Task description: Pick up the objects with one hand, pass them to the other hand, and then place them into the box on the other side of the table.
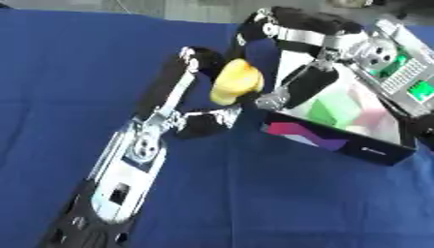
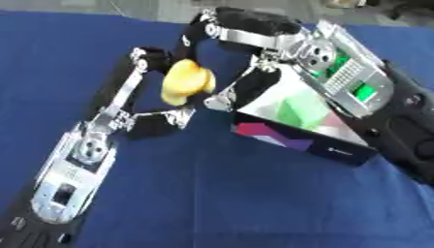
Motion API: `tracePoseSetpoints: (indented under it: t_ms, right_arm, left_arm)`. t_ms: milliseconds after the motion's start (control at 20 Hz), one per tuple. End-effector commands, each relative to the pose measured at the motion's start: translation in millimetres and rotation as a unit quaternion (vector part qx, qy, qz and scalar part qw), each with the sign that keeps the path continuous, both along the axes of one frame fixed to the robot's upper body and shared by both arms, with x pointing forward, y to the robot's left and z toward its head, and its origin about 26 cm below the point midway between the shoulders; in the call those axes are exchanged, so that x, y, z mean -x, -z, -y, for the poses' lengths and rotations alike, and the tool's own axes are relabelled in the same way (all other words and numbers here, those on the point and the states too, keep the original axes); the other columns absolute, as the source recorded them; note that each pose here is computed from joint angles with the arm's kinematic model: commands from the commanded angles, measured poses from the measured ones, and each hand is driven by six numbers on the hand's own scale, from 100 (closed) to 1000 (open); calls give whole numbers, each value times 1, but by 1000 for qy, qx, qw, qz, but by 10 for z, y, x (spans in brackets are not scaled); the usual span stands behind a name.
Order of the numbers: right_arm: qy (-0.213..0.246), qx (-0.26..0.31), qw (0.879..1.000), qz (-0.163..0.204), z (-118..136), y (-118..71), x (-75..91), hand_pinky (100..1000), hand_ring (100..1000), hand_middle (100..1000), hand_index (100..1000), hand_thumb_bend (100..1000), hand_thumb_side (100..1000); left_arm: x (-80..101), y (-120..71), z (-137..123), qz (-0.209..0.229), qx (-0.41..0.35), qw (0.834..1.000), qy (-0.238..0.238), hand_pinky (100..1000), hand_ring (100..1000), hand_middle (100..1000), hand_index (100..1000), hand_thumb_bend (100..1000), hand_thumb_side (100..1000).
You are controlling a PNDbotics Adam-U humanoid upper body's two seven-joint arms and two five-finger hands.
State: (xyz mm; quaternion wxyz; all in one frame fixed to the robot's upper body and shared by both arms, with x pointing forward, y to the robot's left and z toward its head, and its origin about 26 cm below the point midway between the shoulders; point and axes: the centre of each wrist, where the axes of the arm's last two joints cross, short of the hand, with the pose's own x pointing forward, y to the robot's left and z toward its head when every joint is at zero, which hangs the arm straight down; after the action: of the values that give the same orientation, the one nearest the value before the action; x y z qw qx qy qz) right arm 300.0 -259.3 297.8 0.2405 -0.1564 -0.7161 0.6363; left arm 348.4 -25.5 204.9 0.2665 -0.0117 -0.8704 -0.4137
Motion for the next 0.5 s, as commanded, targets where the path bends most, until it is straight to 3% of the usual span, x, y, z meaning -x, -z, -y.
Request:
tracePoseSetpoints:
  t_ms: [50,250,500]
  right_arm:
    - [7,2,1000,1,36,-30,4,767,639,246,600,210,100]
    - [2,-2,1000,-13,36,-15,-1,746,623,241,581,226,100]
    - [-5,-4,999,-32,37,-12,2,735,607,220,571,318,100]
  left_arm:
    - [104,-174,60,21,30,999,22,670,478,394,536,100,100]
    - [104,-162,64,18,32,999,23,669,477,393,536,100,100]
    - [94,-144,65,15,31,999,19,670,477,400,547,100,100]
